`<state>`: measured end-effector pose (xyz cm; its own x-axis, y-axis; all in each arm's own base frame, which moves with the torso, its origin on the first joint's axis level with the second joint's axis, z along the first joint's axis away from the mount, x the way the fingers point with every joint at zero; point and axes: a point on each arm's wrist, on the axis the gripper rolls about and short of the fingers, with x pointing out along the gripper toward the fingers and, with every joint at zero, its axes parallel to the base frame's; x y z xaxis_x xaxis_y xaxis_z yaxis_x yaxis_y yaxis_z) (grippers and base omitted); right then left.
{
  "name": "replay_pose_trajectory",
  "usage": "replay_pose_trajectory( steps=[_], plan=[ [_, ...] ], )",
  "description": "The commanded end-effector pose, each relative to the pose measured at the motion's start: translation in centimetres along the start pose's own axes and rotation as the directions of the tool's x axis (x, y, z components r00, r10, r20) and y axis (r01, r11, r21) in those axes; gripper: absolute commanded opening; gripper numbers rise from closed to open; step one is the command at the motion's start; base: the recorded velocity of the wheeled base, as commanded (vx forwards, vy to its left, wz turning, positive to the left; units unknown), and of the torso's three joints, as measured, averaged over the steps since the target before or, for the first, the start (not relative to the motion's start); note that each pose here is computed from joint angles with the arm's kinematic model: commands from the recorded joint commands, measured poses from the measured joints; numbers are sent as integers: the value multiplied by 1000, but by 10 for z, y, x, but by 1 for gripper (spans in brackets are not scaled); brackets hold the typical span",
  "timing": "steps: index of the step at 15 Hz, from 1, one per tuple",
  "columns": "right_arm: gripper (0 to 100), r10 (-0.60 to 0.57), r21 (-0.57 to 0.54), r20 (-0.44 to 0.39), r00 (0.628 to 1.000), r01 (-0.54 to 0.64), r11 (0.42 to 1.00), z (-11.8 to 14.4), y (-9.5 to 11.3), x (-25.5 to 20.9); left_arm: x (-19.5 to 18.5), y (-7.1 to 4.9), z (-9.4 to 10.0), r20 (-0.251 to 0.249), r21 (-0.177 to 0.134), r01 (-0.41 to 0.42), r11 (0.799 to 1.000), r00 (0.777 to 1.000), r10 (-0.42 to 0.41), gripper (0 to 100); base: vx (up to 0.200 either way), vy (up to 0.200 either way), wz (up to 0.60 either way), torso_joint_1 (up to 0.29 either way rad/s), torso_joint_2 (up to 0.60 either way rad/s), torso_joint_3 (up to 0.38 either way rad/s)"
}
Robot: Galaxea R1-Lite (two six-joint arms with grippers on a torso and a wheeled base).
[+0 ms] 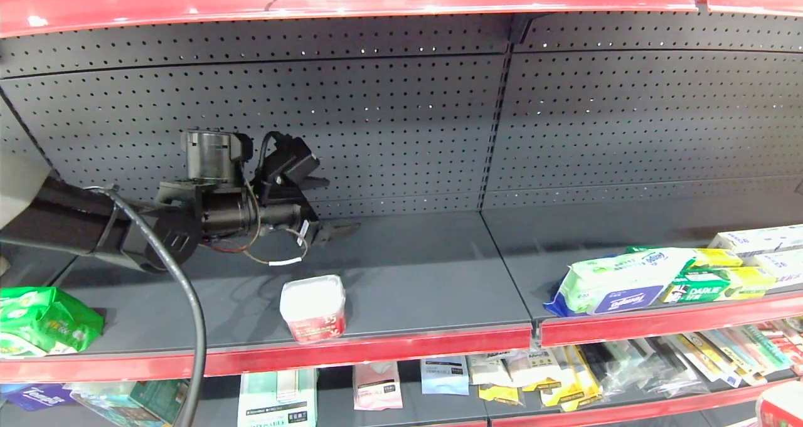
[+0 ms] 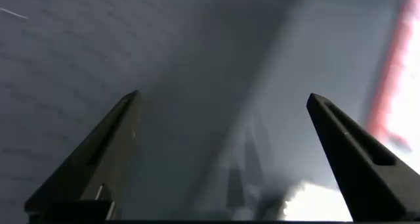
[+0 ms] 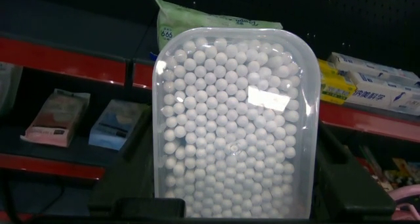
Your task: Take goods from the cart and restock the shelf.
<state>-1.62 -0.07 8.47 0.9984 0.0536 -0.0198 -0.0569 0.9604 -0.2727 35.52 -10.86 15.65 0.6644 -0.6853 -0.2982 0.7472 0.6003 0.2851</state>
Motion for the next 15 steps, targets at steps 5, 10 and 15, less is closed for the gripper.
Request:
replay_pose_trajectory(
  steps=[5, 10, 15],
  plan=[
    [0, -91, 67, -20, 996, 93, 993, 21, -5, 1, -22, -3, -1, 37, -414, -498, 762, 827, 561, 100, 0, 0, 0, 0, 0, 0],
    [0, -79, 148, -129, 988, 98, 984, 95, -32, 57, -128, -70, -11, -19, -461, -505, 729, 827, 561, 100, 0, 0, 0, 0, 0, 0],
    [0, -38, 53, -252, 967, 53, 997, 110, -37, 90, -210, -116, -17, -11, -466, -520, 715, 812, 583, 100, 0, 0, 0, 0, 0, 0]
  ],
)
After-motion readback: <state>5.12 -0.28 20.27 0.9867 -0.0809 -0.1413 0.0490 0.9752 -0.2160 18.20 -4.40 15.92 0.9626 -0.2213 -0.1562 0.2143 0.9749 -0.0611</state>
